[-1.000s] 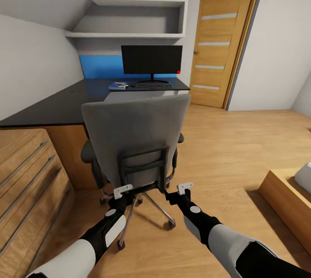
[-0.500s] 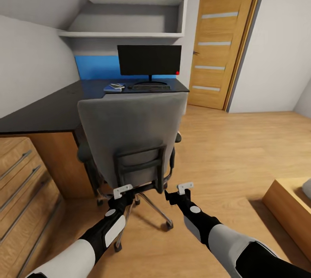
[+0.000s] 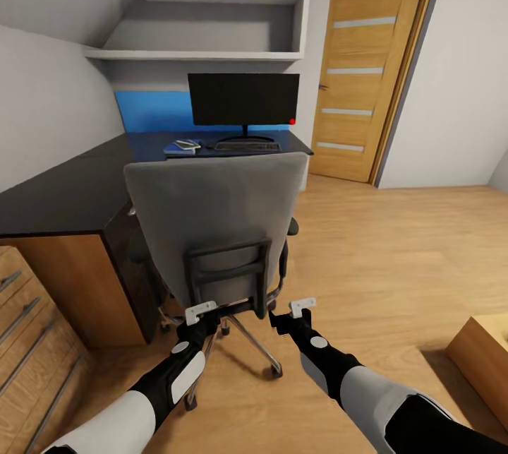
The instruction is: In the bedroom, organize the workspace by keeping the computer under the desk, ensuring the monitor is on the desk, placing the keyboard on the desk next to the monitor, placing the mouse on the desk next to the keyboard, moving the folder from the swivel chair onto the desk next to the mouse, stacking the notebook on top of the folder with the pen on top of the notebook, and positioning the swivel chair next to the desk.
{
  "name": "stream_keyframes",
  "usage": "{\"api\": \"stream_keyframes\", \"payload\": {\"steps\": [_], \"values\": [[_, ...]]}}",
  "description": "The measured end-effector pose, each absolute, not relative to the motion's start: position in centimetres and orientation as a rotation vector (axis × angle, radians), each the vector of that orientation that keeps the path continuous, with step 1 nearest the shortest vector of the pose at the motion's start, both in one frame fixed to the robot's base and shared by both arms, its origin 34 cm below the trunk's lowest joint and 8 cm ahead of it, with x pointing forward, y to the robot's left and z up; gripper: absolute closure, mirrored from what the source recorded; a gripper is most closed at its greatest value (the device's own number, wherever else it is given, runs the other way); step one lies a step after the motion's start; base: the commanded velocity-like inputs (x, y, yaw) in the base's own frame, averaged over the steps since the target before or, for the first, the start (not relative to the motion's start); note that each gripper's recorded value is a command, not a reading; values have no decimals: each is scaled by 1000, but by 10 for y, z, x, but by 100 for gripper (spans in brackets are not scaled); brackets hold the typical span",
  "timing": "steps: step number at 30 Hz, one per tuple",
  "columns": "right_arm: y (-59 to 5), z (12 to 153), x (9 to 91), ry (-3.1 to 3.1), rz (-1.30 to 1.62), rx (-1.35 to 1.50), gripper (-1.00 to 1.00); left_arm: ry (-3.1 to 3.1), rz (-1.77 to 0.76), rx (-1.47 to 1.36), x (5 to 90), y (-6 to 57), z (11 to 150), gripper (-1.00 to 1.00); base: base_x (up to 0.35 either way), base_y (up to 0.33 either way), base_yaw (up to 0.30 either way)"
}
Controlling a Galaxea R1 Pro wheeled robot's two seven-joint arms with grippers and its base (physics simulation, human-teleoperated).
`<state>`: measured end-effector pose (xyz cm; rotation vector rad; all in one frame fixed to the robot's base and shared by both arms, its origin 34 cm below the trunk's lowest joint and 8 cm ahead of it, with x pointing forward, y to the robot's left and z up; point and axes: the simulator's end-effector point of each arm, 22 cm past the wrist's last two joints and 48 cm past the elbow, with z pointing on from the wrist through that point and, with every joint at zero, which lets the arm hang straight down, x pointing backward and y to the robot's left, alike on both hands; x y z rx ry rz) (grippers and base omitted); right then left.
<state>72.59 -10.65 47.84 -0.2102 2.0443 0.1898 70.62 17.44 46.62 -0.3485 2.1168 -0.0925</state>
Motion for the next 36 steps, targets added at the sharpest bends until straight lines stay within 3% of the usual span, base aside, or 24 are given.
{"api": "stream_keyframes", "payload": {"steps": [20,36], "values": [[-94,479,723,2033,181,-291,-100,2116,-93,-346,707,174,467,-100,324,153,0],[-90,479,722,2029,185,-308,-100,2123,-92,-358,705,175,464,-100,329,7,0]]}}
